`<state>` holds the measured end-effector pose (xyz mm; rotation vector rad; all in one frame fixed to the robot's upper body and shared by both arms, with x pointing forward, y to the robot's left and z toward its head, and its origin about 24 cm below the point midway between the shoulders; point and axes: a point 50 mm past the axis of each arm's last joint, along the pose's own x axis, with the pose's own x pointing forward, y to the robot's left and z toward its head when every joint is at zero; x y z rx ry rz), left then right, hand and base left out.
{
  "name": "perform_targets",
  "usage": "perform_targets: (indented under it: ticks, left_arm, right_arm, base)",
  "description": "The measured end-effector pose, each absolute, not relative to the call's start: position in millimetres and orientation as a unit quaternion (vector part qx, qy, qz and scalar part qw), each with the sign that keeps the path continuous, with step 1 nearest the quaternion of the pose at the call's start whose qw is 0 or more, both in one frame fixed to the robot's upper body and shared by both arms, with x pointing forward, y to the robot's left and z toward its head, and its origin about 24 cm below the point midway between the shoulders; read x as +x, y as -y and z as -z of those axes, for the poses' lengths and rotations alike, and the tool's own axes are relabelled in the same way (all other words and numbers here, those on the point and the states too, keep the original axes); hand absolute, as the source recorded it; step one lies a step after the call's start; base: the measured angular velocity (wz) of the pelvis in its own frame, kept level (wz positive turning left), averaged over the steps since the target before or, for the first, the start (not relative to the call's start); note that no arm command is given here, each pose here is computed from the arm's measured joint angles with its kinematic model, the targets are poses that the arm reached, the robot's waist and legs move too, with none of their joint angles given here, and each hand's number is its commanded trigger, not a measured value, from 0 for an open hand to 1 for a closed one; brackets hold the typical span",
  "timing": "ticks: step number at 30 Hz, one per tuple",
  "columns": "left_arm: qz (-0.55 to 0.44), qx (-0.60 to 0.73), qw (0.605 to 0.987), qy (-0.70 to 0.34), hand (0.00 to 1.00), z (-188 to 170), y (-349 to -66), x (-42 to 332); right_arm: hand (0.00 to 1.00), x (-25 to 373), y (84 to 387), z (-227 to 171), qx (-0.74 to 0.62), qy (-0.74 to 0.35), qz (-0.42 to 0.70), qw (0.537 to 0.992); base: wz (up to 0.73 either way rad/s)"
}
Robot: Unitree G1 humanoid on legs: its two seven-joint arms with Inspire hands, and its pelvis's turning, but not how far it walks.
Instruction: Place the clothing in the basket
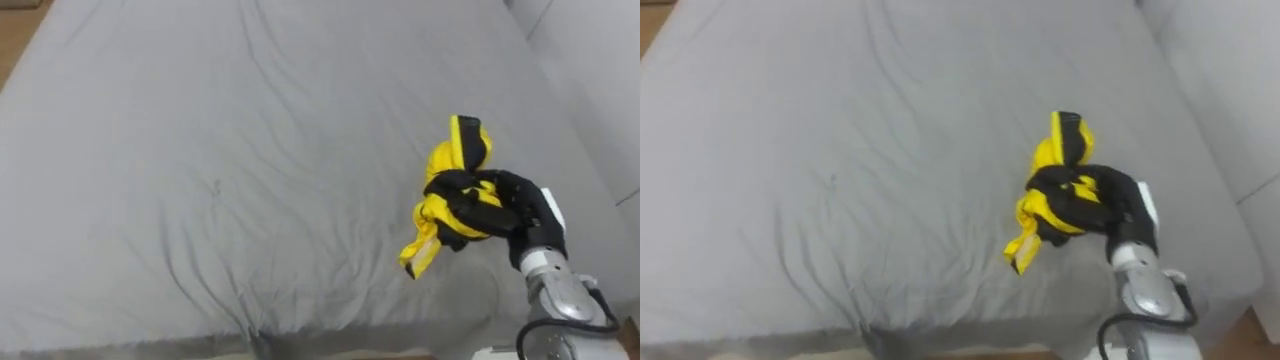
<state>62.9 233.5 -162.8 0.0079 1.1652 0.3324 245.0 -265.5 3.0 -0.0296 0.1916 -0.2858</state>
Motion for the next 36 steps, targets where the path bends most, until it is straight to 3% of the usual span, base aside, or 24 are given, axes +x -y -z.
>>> perform_targets:
  ticks: [9, 22, 36]
  left_arm:
    - [-0.138, 0.012, 0.832, -0.537, 0.0, 159.9, -231.2, 79.6]
    - [-0.136, 0.021, 0.802, -0.581, 0.0, 164.3, -235.3, 51.5]
    - [-0.104, 0.015, 0.811, -0.576, 0.0, 164.8, -226.6, 72.1]
  right_arm:
    - [1.0, 205.7, 295.2, 14.6, 0.023, -0.134, 0.227, 0.964]
    - [1.0, 145.2, 322.9, 49.9, 0.043, -0.227, 0.329, 0.916]
    - [1.0, 160.5, 334.6, 65.7, 0.06, -0.262, 0.375, 0.887]
  base:
    - [-0.38]
    - [-0.32]
    - [-0.15]
